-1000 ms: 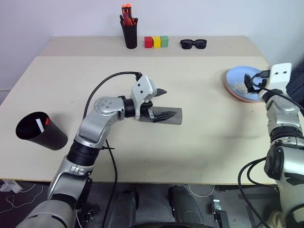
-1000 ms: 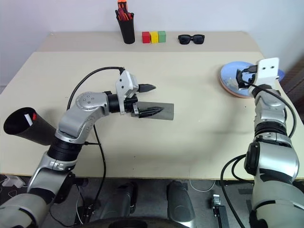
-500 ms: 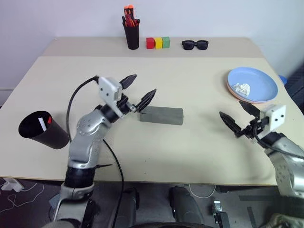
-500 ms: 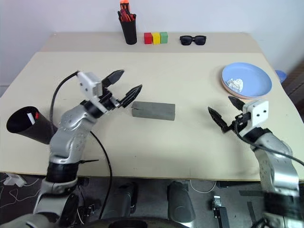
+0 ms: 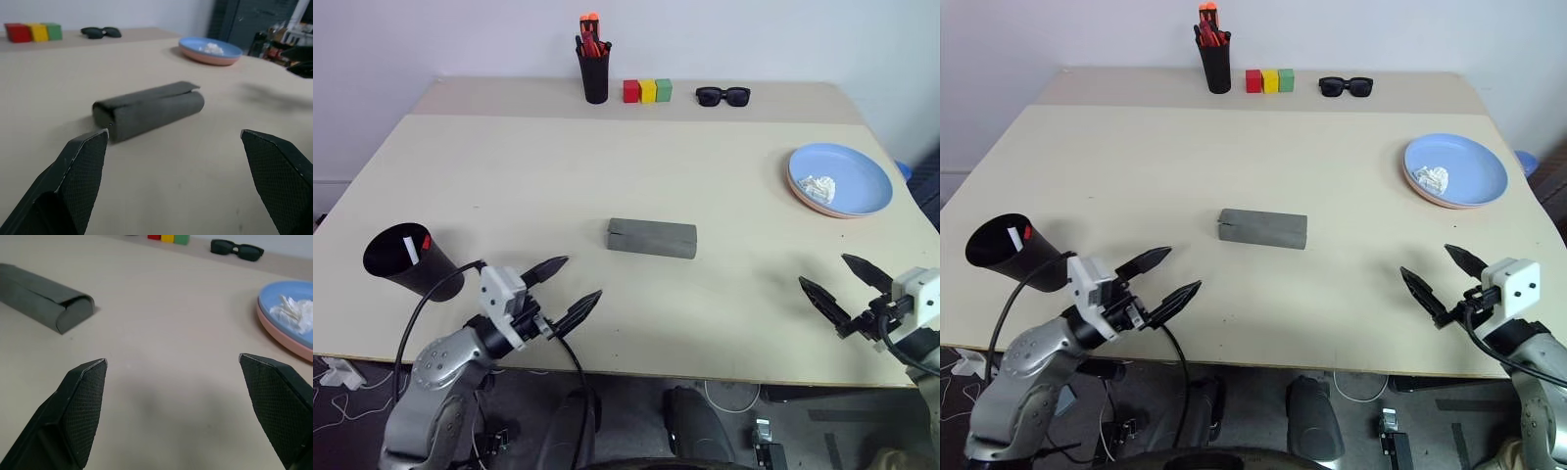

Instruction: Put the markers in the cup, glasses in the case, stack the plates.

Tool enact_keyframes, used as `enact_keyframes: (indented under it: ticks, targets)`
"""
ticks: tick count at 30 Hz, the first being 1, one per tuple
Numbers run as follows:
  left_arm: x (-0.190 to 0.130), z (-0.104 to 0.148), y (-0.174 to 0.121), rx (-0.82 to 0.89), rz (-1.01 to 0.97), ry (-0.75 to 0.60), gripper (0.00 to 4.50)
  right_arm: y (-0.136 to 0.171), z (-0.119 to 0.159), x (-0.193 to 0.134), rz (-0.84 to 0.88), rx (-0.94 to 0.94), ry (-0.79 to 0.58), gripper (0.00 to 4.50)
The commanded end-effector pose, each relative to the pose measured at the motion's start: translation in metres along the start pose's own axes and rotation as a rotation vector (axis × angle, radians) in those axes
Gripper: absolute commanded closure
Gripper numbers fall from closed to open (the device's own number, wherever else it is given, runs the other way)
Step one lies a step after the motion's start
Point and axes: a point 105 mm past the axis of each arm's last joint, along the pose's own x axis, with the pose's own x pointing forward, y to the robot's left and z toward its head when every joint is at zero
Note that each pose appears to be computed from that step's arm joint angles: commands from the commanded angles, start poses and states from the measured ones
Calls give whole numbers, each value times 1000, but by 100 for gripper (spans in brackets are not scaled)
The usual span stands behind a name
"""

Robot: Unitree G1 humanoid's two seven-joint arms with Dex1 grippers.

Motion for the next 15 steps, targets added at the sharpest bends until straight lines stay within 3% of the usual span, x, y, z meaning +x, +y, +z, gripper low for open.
enact_keyframes:
  ticks: [1,8,15]
  targets:
    - [-11,9,3,51,5,-18,0,-6,3,-13,-8,-25,-18,9]
    - [-28,3,21,60,37,15,0,-8,-9,-29,-10,-23,8,9]
    - [-25,1,26,54,36,15,0,-7,-12,-31,9,-29,16,9]
